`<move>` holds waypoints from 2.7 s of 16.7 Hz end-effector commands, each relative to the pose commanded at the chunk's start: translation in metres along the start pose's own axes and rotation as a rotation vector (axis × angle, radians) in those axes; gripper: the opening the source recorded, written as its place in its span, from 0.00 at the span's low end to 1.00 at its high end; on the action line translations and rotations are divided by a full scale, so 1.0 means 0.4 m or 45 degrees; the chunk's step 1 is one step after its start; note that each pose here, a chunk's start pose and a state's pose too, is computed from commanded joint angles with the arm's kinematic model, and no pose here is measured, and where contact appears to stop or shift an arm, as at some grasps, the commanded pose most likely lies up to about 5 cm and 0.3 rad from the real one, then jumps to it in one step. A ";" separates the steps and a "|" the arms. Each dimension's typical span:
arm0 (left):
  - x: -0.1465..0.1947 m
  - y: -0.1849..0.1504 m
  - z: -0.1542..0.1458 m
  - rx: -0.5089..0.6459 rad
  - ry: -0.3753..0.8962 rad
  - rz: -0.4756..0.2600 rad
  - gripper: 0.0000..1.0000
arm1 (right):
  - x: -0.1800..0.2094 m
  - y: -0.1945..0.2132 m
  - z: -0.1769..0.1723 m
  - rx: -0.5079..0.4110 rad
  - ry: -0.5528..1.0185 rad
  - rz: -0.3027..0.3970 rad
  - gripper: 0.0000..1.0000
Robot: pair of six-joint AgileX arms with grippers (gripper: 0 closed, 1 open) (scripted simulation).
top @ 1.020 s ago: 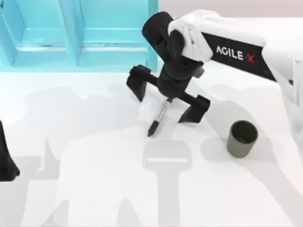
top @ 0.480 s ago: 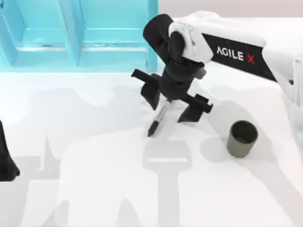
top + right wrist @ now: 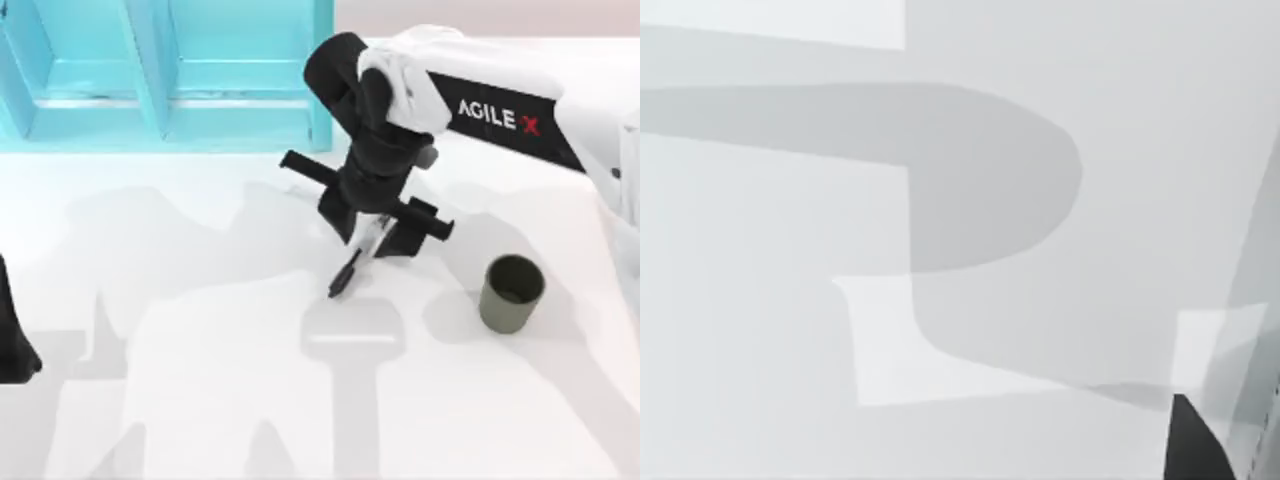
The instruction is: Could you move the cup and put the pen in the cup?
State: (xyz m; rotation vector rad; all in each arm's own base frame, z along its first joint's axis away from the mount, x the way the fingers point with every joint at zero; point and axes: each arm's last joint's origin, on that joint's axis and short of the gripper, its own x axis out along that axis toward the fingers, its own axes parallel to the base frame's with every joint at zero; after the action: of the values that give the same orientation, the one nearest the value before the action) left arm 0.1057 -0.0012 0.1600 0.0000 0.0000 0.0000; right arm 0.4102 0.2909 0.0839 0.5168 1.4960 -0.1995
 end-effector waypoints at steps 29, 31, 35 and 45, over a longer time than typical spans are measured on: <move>0.000 0.000 0.000 0.000 0.000 0.000 1.00 | -0.294 -0.096 -0.300 -0.534 -0.635 0.030 0.00; 0.000 0.000 0.000 0.000 0.000 0.000 1.00 | -0.263 -0.118 -0.327 -0.664 -0.868 0.028 0.00; 0.000 0.000 0.000 0.000 0.000 0.000 1.00 | -0.229 -0.191 -0.386 -0.806 -1.345 0.005 0.00; 0.000 0.000 0.000 0.000 0.000 0.000 1.00 | -0.350 -0.395 -0.492 -0.503 -1.984 -0.022 0.00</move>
State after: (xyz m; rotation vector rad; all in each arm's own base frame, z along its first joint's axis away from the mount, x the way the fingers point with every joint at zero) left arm 0.1057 -0.0012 0.1600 0.0000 0.0000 0.0000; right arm 0.1536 0.2137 0.1906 -0.0606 -0.0076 -0.2218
